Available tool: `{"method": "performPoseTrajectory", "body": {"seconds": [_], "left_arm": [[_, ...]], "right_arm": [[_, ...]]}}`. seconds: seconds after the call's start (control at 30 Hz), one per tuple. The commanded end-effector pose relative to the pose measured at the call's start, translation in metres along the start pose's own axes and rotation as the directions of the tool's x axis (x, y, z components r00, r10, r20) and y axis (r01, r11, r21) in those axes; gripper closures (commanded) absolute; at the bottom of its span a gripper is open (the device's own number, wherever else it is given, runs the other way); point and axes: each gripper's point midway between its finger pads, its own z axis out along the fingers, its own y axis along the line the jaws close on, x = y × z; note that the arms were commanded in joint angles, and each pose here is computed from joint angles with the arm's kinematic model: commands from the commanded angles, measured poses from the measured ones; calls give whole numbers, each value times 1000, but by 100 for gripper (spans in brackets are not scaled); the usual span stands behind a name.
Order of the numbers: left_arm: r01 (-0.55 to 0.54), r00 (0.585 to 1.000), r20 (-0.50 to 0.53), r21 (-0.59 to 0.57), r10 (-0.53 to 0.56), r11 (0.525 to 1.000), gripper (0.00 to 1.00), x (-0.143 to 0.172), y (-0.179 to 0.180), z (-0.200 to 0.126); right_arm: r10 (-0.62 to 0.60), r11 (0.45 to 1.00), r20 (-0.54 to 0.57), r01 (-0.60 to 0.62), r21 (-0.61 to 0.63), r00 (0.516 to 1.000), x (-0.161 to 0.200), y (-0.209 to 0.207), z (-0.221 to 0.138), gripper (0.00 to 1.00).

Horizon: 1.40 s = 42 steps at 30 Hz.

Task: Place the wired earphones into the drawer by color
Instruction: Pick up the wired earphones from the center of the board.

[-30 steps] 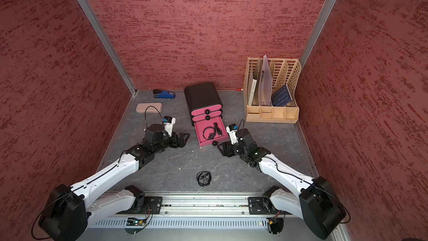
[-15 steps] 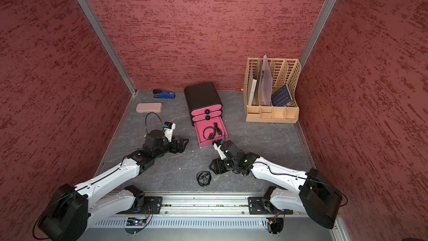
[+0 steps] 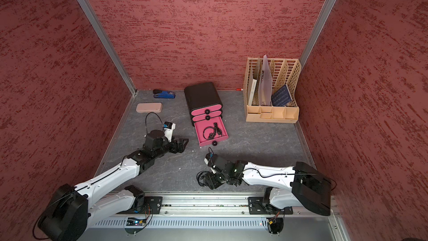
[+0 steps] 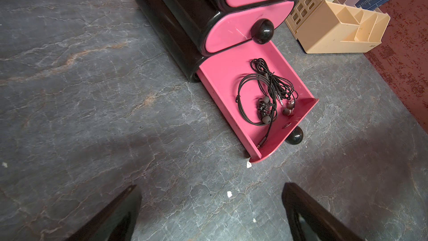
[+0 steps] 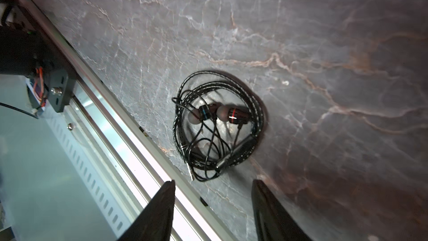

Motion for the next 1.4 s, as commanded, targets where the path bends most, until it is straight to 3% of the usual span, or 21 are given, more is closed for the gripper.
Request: {"method": "performPoseTrajectory", "body": {"seconds": [0.0, 0.67, 1.03, 1.37], "left_arm": [[-22, 999, 47, -4, 22, 1000, 0, -13, -1, -3], [-21, 999, 42, -5, 21, 1000, 0, -12, 0, -2], [-20, 999, 43, -2, 20, 1000, 0, -12, -1, -2], [-21, 999, 41, -4, 21, 1000, 0, -12, 0, -1]], "right_arm": [[-45, 998, 16, 45, 36, 999, -10, 5, 3, 44], [-68, 996, 19, 67, 58, 997, -14, 7, 12, 65], [-69, 995, 23, 67, 70, 997, -16, 6, 14, 90], [-81, 993, 59, 75, 94, 995, -23, 5, 2, 99]]}}
